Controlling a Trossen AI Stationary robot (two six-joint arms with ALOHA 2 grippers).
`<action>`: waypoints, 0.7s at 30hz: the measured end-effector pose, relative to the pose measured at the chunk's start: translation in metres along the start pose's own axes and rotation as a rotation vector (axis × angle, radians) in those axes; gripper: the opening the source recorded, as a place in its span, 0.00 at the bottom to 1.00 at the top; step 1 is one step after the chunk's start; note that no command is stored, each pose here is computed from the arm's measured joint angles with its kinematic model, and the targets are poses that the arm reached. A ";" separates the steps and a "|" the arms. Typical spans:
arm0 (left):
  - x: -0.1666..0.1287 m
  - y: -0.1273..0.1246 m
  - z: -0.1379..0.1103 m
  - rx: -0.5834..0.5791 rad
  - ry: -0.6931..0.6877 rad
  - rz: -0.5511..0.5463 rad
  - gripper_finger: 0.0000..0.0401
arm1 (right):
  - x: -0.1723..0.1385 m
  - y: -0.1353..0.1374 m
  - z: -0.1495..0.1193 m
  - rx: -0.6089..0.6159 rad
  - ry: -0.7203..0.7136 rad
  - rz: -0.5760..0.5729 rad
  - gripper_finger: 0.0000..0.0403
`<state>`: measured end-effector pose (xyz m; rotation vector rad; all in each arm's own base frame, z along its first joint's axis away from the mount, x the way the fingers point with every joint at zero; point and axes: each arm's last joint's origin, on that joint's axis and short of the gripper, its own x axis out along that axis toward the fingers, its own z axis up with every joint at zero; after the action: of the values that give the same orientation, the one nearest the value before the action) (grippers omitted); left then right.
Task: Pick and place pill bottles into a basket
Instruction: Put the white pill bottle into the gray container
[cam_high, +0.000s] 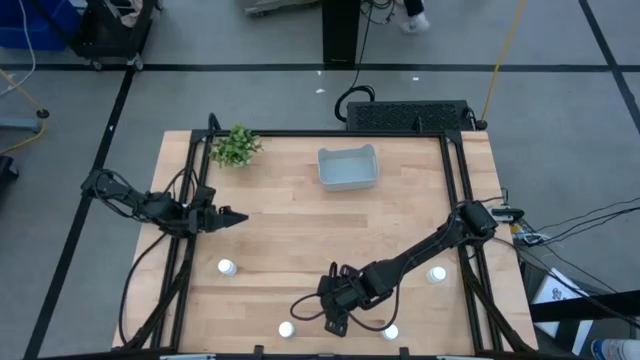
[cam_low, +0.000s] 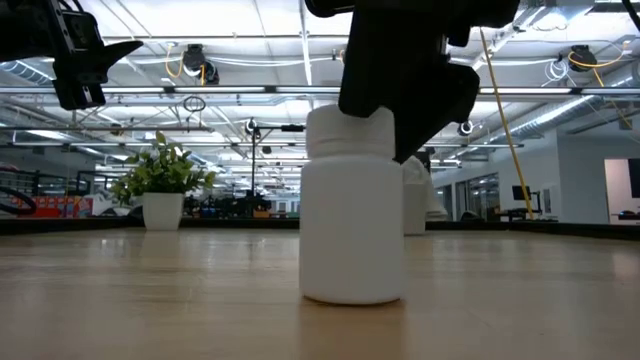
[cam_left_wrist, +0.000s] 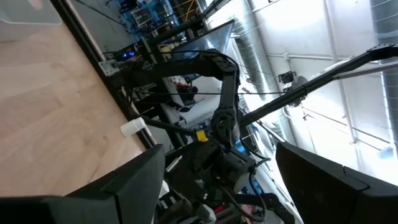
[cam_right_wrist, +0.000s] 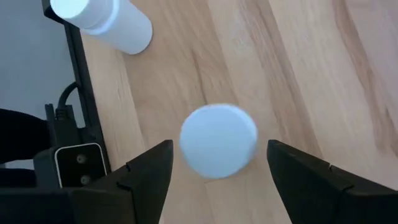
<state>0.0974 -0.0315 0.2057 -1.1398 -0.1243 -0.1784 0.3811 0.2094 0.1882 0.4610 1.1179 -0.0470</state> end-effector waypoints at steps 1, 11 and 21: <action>0.000 0.000 0.000 0.002 0.000 0.000 0.77 | 0.000 0.000 0.000 0.000 0.000 0.000 0.61; 0.000 0.000 0.000 0.005 0.001 0.003 0.77 | 0.000 0.004 0.005 0.008 -0.047 0.042 0.56; 0.000 0.001 -0.001 0.006 0.007 0.014 0.77 | 0.000 0.000 0.010 0.026 -0.075 0.025 0.65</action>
<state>0.0976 -0.0316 0.2041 -1.1337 -0.1100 -0.1696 0.3894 0.2060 0.1916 0.4924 1.0385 -0.0569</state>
